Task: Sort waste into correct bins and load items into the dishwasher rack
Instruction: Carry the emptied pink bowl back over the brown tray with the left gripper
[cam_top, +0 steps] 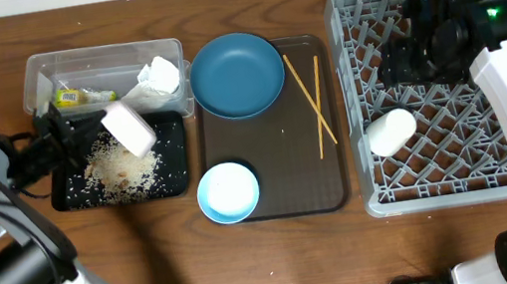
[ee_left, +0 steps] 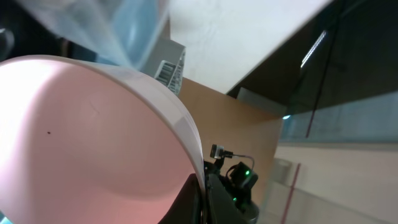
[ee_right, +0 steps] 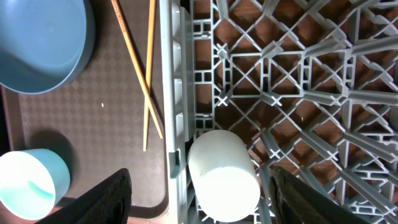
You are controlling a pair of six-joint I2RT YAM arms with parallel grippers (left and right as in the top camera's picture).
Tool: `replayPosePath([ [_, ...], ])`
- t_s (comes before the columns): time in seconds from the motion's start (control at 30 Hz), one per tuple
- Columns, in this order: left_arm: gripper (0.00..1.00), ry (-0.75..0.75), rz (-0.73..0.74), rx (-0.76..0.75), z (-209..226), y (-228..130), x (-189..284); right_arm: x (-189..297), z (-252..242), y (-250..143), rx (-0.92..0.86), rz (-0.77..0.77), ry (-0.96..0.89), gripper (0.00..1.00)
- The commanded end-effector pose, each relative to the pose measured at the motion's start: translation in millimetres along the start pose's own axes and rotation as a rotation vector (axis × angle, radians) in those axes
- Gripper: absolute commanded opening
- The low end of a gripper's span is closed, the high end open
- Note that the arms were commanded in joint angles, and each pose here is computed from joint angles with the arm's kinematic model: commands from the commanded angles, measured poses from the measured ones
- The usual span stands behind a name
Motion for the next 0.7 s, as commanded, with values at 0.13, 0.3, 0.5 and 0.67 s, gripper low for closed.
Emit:
replayPosePath([
  [0.13, 0.06, 0.094, -0.030, -0.194, -34, -34, 5, 11, 6, 2, 0.038, -0.037, 0.001, 0.69],
  [0.3, 0.06, 0.119, -0.036, -0.247, -44, -47, 5, 11, 6, 2, 0.038, -0.036, 0.000, 0.69],
  [0.5, 0.06, 0.261, 0.016, -0.366, -49, -74, -20, 11, 6, 2, 0.038, -0.040, 0.001, 0.69],
  [0.67, 0.06, 0.437, 0.085, -0.533, -51, -103, -64, 11, 6, 2, 0.038, -0.040, 0.001, 0.69],
])
Point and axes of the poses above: each gripper's point midway between its finger pads, its own x axis back along the fingers, its own z axis along the line the jaws close on, y = z × x, the point moved 6 cm from there along x, back along the fingers, and after that the axes turned 1 degree about x, right-handed, at the moved point
